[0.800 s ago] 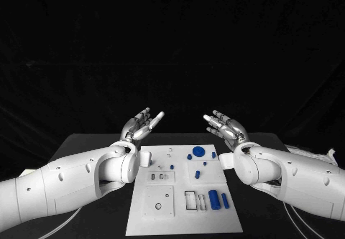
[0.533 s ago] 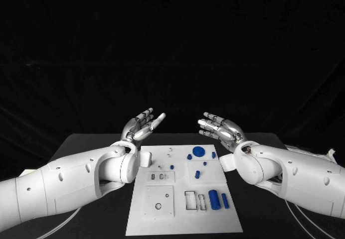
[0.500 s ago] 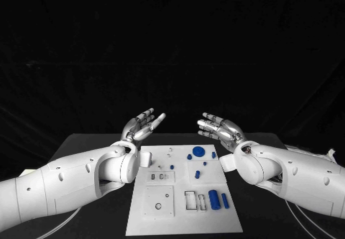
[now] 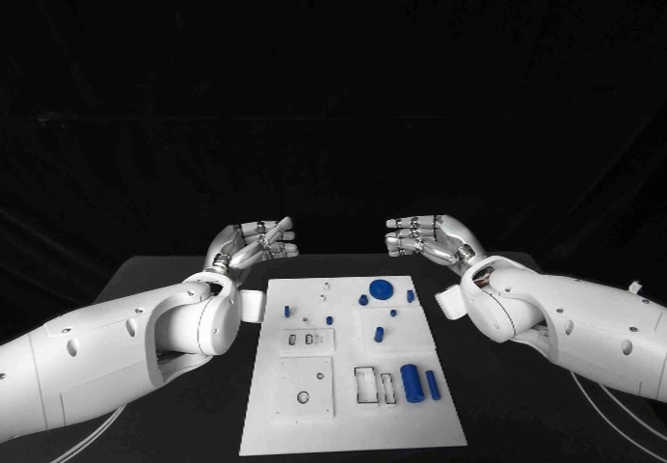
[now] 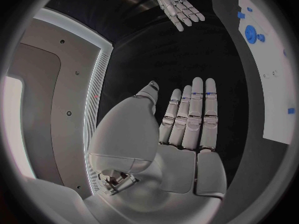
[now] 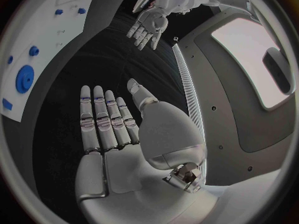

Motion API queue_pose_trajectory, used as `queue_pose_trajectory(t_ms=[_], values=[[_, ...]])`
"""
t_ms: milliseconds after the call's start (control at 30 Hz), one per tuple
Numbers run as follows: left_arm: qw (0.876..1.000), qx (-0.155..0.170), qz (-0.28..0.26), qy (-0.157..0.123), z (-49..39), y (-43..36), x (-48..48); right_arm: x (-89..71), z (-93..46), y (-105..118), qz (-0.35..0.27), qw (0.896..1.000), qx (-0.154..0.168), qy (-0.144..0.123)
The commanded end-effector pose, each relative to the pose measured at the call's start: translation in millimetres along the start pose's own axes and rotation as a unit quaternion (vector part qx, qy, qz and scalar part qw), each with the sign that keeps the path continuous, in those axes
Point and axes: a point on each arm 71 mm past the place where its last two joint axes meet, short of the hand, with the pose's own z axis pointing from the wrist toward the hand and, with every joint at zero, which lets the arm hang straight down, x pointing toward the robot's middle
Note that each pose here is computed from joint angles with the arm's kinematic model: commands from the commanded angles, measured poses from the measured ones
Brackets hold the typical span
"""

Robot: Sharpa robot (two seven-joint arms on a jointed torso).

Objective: Assemble the parts on the task board

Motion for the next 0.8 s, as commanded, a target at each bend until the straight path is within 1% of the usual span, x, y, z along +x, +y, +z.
queue_pose_trajectory(t_ms=[33, 100, 167, 233, 267, 300, 333, 400, 433, 467, 600, 633, 700, 800], values=[[0.997, 0.009, -0.039, 0.060, -7.6, -8.2, 8.2, -2.3, 5.5, 10.6, -0.106, 0.993, -0.038, 0.032], [0.996, 0.009, -0.049, 0.076, -12.9, -12.7, 10.2, -5.8, 9.2, 15.0, -0.145, 0.987, -0.043, 0.045], [0.995, 0.009, -0.055, 0.086, -17.4, -16.2, 12.1, -9.0, 12.2, 18.2, -0.180, 0.981, -0.046, 0.055], [0.993, 0.006, -0.066, 0.096, -23.9, -20.9, 15.2, -13.7, 16.4, 23.3, -0.242, 0.967, -0.050, 0.067], [0.993, 0.005, -0.068, 0.097, -25.3, -22.0, 15.9, -14.7, 17.4, 24.7, -0.258, 0.962, -0.051, 0.070], [0.992, 0.002, -0.074, 0.099, -28.0, -24.0, 17.2, -16.2, 19.2, 27.6, -0.288, 0.953, -0.053, 0.076], [0.992, 0.000, -0.078, 0.100, -29.7, -25.2, 18.0, -16.5, 20.4, 29.6, -0.309, 0.946, -0.054, 0.081], [0.991, -0.006, -0.089, 0.101, -33.9, -27.9, 19.5, -16.1, 23.3, 34.9, -0.357, 0.928, -0.056, 0.092], [0.991, -0.007, -0.092, 0.101, -35.3, -29.0, 20.2, -15.5, 24.4, 36.8, -0.373, 0.921, -0.055, 0.096], [0.990, -0.009, -0.096, 0.103, -37.1, -30.9, 21.4, -14.8, 25.8, 39.5, -0.396, 0.911, -0.055, 0.101], [0.989, -0.007, -0.104, 0.109, -40.1, -38.2, 26.1, -11.2, 30.0, 45.4, -0.454, 0.882, -0.053, 0.113], [0.988, -0.005, -0.106, 0.112, -41.1, -41.2, 28.1, -10.0, 31.4, 47.4, -0.471, 0.873, -0.052, 0.117], [0.987, -0.003, -0.109, 0.116, -42.6, -45.2, 30.7, -7.6, 33.0, 49.7, -0.492, 0.861, -0.052, 0.121], [0.986, 0.000, -0.112, 0.122, -44.8, -50.1, 33.8, -4.0, 34.7, 51.3, -0.517, 0.845, -0.048, 0.130]])
